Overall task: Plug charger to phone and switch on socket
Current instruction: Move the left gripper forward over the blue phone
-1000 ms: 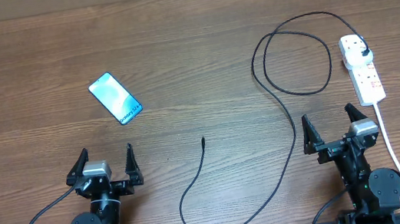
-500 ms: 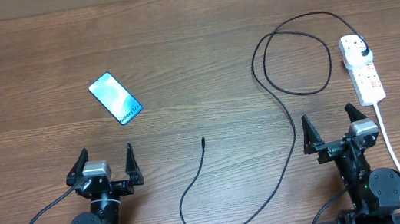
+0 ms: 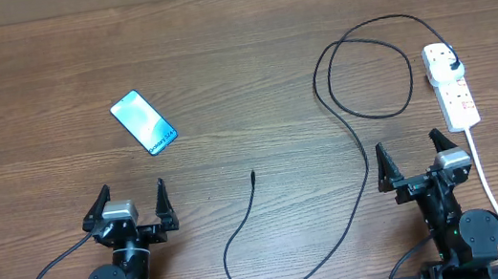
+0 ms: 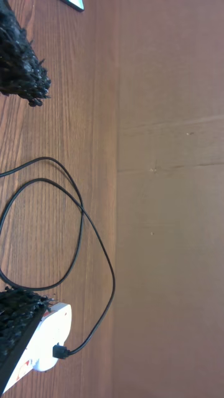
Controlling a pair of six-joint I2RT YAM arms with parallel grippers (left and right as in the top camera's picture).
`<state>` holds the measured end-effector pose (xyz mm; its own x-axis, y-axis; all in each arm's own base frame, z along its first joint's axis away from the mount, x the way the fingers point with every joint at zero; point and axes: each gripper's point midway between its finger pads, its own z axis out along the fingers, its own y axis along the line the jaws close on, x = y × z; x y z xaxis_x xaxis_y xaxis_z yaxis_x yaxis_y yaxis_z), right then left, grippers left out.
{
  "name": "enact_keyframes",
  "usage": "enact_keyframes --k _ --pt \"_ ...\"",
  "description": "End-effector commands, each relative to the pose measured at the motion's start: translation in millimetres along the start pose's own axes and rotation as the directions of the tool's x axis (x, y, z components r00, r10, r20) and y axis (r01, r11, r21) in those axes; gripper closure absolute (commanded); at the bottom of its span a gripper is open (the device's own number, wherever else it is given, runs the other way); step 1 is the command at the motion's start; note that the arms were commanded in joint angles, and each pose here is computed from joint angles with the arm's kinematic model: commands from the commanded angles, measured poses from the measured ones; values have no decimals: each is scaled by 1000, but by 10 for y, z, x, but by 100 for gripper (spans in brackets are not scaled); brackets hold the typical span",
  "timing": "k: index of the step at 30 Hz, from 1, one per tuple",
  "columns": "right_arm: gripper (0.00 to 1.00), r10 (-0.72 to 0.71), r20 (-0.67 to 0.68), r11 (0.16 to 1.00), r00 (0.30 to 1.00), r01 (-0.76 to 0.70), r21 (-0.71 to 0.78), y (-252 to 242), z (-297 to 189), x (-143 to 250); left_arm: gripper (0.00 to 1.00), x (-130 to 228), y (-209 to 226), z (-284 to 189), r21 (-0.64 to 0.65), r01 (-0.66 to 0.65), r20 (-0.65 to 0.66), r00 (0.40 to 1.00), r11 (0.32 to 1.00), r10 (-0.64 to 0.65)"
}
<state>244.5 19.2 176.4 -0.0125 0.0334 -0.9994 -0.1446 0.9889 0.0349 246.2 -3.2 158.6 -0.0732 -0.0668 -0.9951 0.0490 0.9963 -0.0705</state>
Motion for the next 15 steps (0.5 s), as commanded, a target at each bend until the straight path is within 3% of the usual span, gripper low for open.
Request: enact_keyframes --k 1,6,15 --pt "0 3 3 1000 1000 -3 3 -2 1 21 0 -13 30 -7 -13 43 8 999 999 -43" --pt "0 3 3 1000 1000 -3 3 -2 1 21 0 -149 35 -50 -24 54 13 998 998 -54" --pt "0 3 2 1000 1000 -3 3 -2 1 22 0 -753 103 -178 -95 52 20 999 994 -50"
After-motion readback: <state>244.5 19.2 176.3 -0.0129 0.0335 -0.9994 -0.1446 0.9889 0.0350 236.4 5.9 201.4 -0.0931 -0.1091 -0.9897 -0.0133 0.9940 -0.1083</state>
